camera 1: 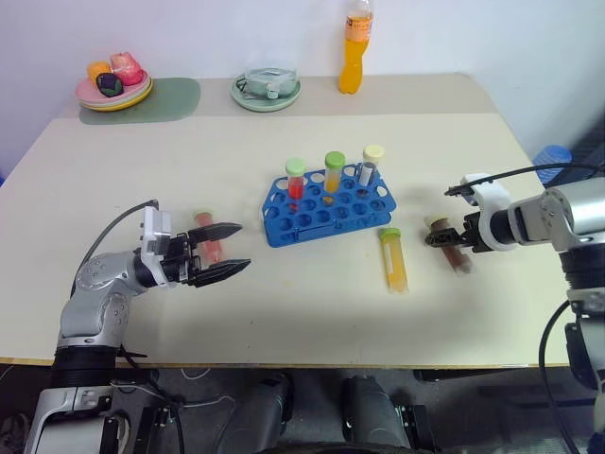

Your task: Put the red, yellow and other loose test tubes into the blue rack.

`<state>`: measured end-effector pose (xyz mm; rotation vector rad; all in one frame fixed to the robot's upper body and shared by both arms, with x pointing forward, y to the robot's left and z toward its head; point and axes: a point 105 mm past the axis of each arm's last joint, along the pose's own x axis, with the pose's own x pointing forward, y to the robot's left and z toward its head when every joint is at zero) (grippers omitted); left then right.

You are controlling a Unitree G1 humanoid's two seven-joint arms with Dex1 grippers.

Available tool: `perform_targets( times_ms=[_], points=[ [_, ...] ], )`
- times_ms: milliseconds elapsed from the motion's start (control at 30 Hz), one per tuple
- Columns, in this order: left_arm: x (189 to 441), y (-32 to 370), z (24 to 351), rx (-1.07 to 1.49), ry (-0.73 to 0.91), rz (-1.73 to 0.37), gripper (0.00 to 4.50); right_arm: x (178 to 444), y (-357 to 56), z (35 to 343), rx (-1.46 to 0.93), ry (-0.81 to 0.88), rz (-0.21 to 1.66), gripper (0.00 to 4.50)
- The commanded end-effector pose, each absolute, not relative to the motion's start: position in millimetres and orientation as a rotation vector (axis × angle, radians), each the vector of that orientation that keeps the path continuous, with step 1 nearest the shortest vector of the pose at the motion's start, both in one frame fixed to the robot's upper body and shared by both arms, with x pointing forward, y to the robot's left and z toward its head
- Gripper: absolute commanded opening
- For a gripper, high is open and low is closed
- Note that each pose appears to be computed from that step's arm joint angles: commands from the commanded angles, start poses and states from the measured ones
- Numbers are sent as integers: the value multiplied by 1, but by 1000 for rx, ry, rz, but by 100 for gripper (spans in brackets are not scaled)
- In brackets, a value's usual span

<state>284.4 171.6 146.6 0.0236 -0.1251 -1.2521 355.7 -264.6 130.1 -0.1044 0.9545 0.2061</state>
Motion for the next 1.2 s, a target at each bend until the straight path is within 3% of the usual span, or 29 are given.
perform_targets(
  times_ms=[33, 133, 233, 367, 500, 633, 733, 833, 933, 1033, 1200],
  points=[
    [280, 174, 156, 46, -156, -1245, 378, 366, -270, 125, -152, 946, 179, 368],
    [279, 175, 156, 46, -154, -1240, 378, 368, -267, 121, -186, 961, 199, 210],
    [278, 177, 156, 49, -148, -1231, 378, 366, -261, 120, -237, 967, 246, 84],
    [278, 178, 156, 50, -148, -1221, 378, 365, -260, 122, -340, 925, 284, 80],
    [277, 178, 157, 47, -150, -1219, 378, 362, -240, 142, -449, 744, 448, 80],
    [277, 176, 155, 42, -149, -1217, 378, 329, -184, 179, -312, 527, 821, 80],
    [277, 175, 152, 38, -149, -1221, 378, 307, -159, 197, -186, 432, 977, 80],
    [278, 173, 152, 30, -152, -1229, 378, 300, -128, 226, -103, 168, 1062, 80],
    [280, 172, 153, 21, -157, -1232, 378, 309, -107, 242, -119, -122, 1044, 80],
    [280, 166, 152, 10, -158, -1248, 378, 330, -99, 233, -172, -325, 896, 80],
    [280, 158, 152, -11, -166, -1259, 378, 352, -105, 220, -119, -491, 654, 80]
  ],
)
